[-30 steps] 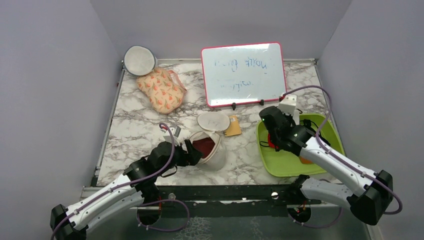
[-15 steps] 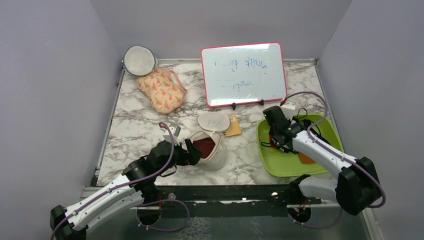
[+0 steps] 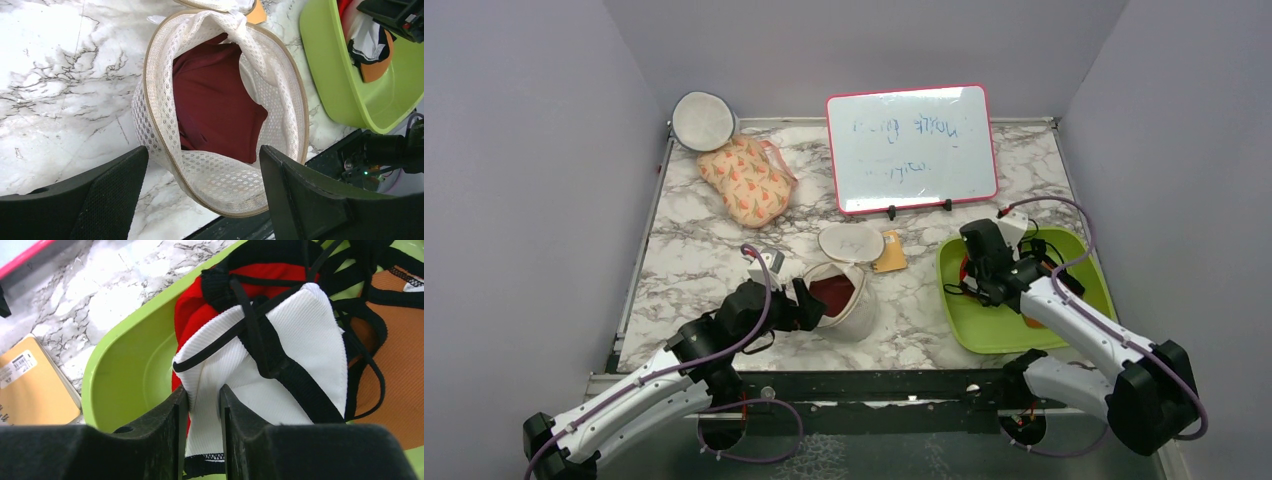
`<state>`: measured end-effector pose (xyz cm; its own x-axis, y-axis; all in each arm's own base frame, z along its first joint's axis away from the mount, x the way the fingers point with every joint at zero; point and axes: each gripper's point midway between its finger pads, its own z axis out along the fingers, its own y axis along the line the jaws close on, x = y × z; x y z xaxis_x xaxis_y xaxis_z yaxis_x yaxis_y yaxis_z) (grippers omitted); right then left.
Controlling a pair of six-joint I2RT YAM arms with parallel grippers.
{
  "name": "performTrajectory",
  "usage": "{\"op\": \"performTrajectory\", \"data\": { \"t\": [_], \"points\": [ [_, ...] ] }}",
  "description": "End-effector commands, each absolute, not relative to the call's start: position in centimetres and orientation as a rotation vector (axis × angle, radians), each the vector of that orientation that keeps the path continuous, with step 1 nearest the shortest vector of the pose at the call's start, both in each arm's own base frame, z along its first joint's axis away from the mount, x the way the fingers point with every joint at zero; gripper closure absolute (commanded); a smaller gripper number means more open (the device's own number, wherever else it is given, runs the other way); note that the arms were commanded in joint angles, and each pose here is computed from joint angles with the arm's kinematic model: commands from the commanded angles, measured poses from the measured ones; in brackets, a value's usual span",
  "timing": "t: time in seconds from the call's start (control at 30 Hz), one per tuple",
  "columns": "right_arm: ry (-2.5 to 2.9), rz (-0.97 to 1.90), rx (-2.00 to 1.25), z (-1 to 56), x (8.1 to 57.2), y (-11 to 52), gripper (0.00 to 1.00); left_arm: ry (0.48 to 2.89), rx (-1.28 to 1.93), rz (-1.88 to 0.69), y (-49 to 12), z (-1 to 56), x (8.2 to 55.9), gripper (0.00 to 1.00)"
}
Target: Unzip the laundry bag and remove the bra
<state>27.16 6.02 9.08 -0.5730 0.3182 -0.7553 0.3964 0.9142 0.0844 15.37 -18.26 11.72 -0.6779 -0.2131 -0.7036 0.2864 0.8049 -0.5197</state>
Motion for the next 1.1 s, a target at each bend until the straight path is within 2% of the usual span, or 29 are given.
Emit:
{"op": "performTrajectory", "data": {
  "t": [0.0, 0.23, 0.47, 0.63, 0.8, 1.0, 1.07],
  "points": [
    [2.141, -0.116, 0.615, 9.8, 27.4, 4.6, 0.73, 2.131, 0.041, -0.762, -17.9, 13.3, 16.1, 0.24],
    [2.159, -0.113, 0.763, 8.7, 27.3, 2.6, 0.77, 2.128, 0.039, -0.767, -17.9, 13.3, 16.1, 0.24],
    [1.991, -0.197, 0.987, 11.7, 24.4, -2.1, 0.91, 2.11, 0.037, -0.781, -17.9, 13.8, 16.0, 0.24],
    [1.89, -0.261, 1.029, 15.2, 22.7, -4.1, 0.91, 2.101, 0.048, -0.758, -17.7, 13.9, 16.3, 0.23],
    [1.905, -0.254, 1.032, 15.9, 22.0, -4.1, 0.91, 2.082, 0.034, -0.737, -17.3, 14.3, 16.7, 0.23],
    [1.908, -0.233, 1.041, 14.9, 22.3, -3.7, 0.81, 2.062, 0.015, -0.754, -17.1, 14.8, 16.5, 0.23],
    [1.918, -0.211, 1.032, 14.3, 22.8, -3.3, 0.64, 2.052, 0.001, -0.76, -16.9, 14.9, 16.5, 0.23]
  ]
}}
